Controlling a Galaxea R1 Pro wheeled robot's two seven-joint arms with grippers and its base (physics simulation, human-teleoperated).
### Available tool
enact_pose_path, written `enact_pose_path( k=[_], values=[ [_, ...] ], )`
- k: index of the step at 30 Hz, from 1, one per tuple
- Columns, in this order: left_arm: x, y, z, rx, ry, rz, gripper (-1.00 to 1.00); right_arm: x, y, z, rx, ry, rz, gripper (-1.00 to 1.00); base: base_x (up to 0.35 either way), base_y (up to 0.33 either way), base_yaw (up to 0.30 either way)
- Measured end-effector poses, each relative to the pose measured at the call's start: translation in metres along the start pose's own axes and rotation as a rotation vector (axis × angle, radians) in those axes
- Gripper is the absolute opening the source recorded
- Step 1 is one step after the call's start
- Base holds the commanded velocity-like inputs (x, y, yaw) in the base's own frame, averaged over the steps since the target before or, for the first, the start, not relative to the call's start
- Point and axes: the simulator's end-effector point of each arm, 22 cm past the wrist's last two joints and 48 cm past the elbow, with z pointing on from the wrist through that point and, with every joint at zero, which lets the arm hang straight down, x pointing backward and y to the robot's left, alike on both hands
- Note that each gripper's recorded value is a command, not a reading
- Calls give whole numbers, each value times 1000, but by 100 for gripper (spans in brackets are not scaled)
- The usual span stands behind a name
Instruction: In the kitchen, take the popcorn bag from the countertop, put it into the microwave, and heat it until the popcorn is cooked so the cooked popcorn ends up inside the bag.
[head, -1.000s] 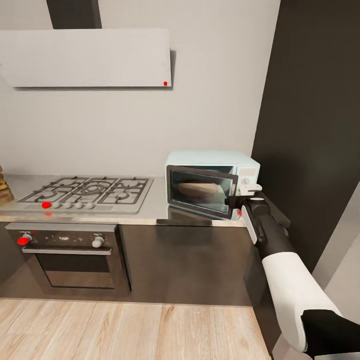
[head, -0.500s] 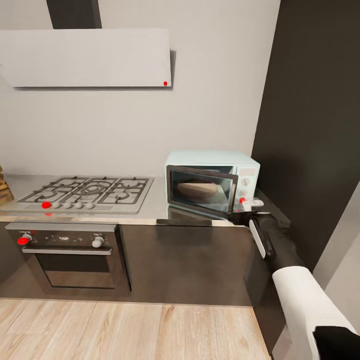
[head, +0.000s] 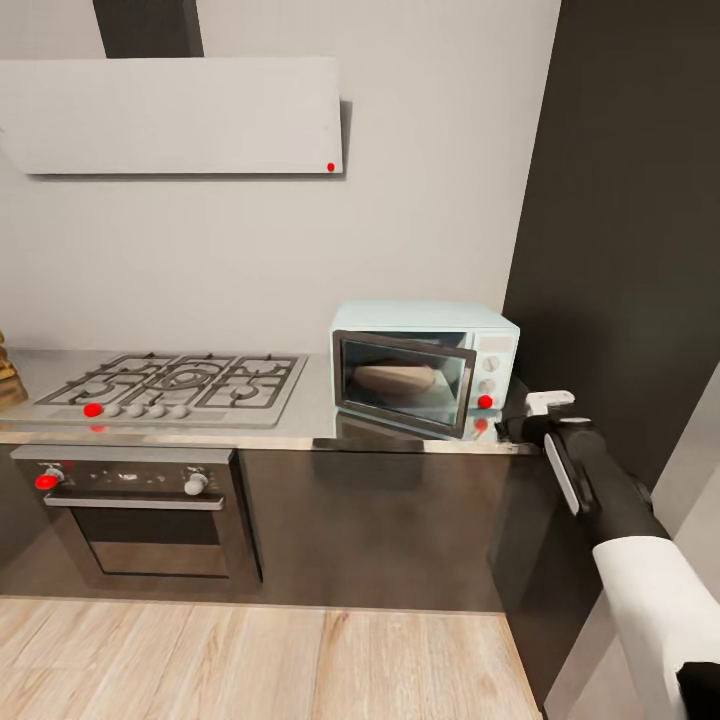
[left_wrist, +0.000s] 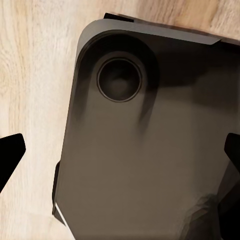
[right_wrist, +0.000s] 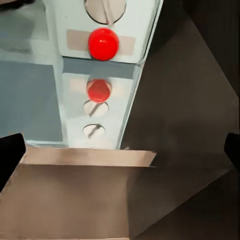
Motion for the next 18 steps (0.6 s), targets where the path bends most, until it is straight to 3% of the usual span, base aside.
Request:
enact_pose_path(
  k=[6,18],
  values=[
    [1,0,0,1,1,2,100,-19,3,-8,-3,-47,2,100,50,0,0],
    [0,0,0,4,1,3,100,-26,1,-11,3,-71,2,100,235,0,0]
  ],
)
